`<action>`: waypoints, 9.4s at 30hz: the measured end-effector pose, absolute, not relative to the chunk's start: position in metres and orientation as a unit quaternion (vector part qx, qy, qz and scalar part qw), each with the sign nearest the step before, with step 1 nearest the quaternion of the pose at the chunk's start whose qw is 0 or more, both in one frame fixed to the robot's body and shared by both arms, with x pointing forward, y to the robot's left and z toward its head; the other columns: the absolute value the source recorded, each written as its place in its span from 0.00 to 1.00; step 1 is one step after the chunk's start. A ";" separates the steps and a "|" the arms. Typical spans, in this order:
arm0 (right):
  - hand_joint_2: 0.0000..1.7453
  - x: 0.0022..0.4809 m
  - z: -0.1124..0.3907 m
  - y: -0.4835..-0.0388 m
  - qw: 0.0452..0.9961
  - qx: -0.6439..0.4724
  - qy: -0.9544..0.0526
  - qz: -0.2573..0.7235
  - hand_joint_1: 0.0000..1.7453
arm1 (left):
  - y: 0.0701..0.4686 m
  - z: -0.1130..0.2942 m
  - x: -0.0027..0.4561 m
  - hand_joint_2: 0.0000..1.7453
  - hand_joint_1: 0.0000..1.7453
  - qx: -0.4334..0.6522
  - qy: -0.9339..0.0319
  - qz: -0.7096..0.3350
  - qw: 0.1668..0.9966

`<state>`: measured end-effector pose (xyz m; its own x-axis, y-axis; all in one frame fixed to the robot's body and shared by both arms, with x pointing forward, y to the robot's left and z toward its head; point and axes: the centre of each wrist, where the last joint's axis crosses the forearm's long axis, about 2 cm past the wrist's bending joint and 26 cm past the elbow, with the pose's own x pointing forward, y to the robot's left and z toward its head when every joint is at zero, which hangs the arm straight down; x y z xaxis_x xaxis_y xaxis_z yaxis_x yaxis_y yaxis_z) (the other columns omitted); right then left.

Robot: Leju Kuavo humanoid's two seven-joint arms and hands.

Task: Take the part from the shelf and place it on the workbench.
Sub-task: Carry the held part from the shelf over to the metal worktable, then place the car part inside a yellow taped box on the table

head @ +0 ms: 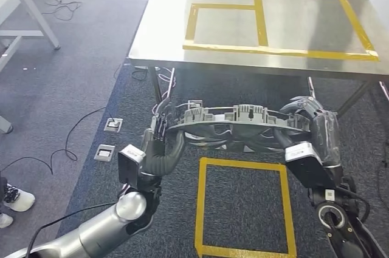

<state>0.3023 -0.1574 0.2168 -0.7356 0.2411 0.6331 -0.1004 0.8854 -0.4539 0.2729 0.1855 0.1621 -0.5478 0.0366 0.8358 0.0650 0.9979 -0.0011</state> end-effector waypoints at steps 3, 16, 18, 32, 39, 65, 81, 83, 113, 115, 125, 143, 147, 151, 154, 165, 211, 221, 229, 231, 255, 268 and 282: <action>1.00 0.302 0.216 -0.157 0.364 -0.038 -0.900 0.236 1.00 | 0.186 0.161 0.272 1.00 0.00 -0.028 -0.878 -0.016 0.477; 1.00 0.301 0.215 -0.158 0.366 -0.042 -0.900 0.233 1.00 | 0.186 0.160 0.270 1.00 0.00 -0.030 -0.878 -0.026 0.477; 1.00 0.300 0.213 -0.157 0.369 -0.042 -0.899 0.233 1.00 | 0.186 0.158 0.269 1.00 0.00 -0.030 -0.877 -0.027 0.479; 1.00 0.294 0.210 -0.157 0.380 -0.047 -0.895 0.228 1.00 | 0.184 0.159 0.267 1.00 0.00 -0.038 -0.877 -0.029 0.478; 1.00 0.292 0.208 -0.159 0.382 -0.052 -0.894 0.228 1.00 | 0.182 0.159 0.266 1.00 0.00 -0.046 -0.875 -0.033 0.481; 1.00 0.289 0.207 -0.162 0.383 -0.045 -0.894 0.228 1.00 | 0.181 0.158 0.265 1.00 0.00 -0.041 -0.877 -0.034 0.478; 1.00 0.289 0.207 -0.162 0.382 -0.043 -0.895 0.228 1.00 | 0.183 0.158 0.265 1.00 0.00 -0.036 -0.877 -0.033 0.477; 1.00 0.289 0.208 -0.162 0.382 -0.041 -0.894 0.230 1.00 | 0.183 0.158 0.264 1.00 0.00 -0.035 -0.877 -0.033 0.477; 1.00 0.294 0.241 -0.163 0.342 -0.080 -0.906 0.237 1.00 | 0.178 0.163 0.263 1.00 0.00 -0.027 -0.891 -0.040 0.451; 1.00 0.297 0.250 -0.164 0.334 -0.083 -0.907 0.241 1.00 | 0.178 0.164 0.263 1.00 0.00 -0.024 -0.893 -0.037 0.447; 1.00 0.324 0.303 -0.172 0.290 -0.094 -0.914 0.269 1.00 | 0.175 0.171 0.267 1.00 0.00 -0.022 -0.908 -0.023 0.418; 1.00 0.348 0.340 -0.175 0.256 -0.123 -0.912 0.295 1.00 | 0.177 0.181 0.278 1.00 0.00 -0.034 -0.918 -0.011 0.395; 1.00 0.352 0.340 -0.174 0.257 -0.130 -0.909 0.303 1.00 | 0.176 0.182 0.280 1.00 0.00 -0.038 -0.919 -0.015 0.391; 1.00 0.357 0.346 -0.173 0.250 -0.136 -0.908 0.306 1.00 | 0.174 0.184 0.284 1.00 0.00 -0.040 -0.921 -0.013 0.386; 1.00 0.360 0.346 -0.174 0.249 -0.139 -0.907 0.309 1.00 | 0.173 0.186 0.286 1.00 0.00 -0.041 -0.923 -0.011 0.382; 1.00 0.390 0.333 -0.156 0.254 -0.139 -0.897 0.334 1.00 | 0.183 0.184 0.296 1.00 0.00 0.000 -0.928 0.019 0.373; 1.00 0.406 0.322 -0.029 0.258 -0.079 -0.864 0.426 1.00 | 0.223 0.181 0.306 1.00 0.00 0.085 -0.929 0.047 0.357; 1.00 0.406 0.327 -0.019 0.264 -0.077 -0.856 0.438 1.00 | 0.225 0.184 0.309 1.00 0.00 0.088 -0.929 0.054 0.354; 1.00 0.405 0.330 -0.014 0.276 -0.069 -0.850 0.443 1.00 | 0.225 0.187 0.311 1.00 0.00 0.094 -0.930 0.060 0.349; 1.00 0.405 0.330 -0.013 0.278 -0.068 -0.849 0.444 1.00 | 0.225 0.188 0.311 1.00 0.00 0.095 -0.931 0.060 0.347; 0.00 0.377 0.320 0.022 0.249 -0.036 -0.837 0.485 0.00 | 0.203 0.206 0.314 1.00 0.00 0.068 -0.940 0.078 0.324; 0.00 0.375 0.313 0.024 0.240 -0.041 -0.835 0.493 0.00 | 0.200 0.204 0.311 1.00 0.00 0.062 -0.939 0.077 0.329; 0.00 0.375 0.309 0.023 0.250 -0.026 -0.843 0.476 0.00 | 0.200 0.202 0.310 0.50 0.00 0.068 -0.938 0.080 0.331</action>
<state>0.3746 0.0229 0.3088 -0.8739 0.2818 0.3961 -0.1941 0.5448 -0.8158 0.3096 0.1998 0.2021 -0.7721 -0.0750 0.6311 -0.1803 0.9781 -0.1043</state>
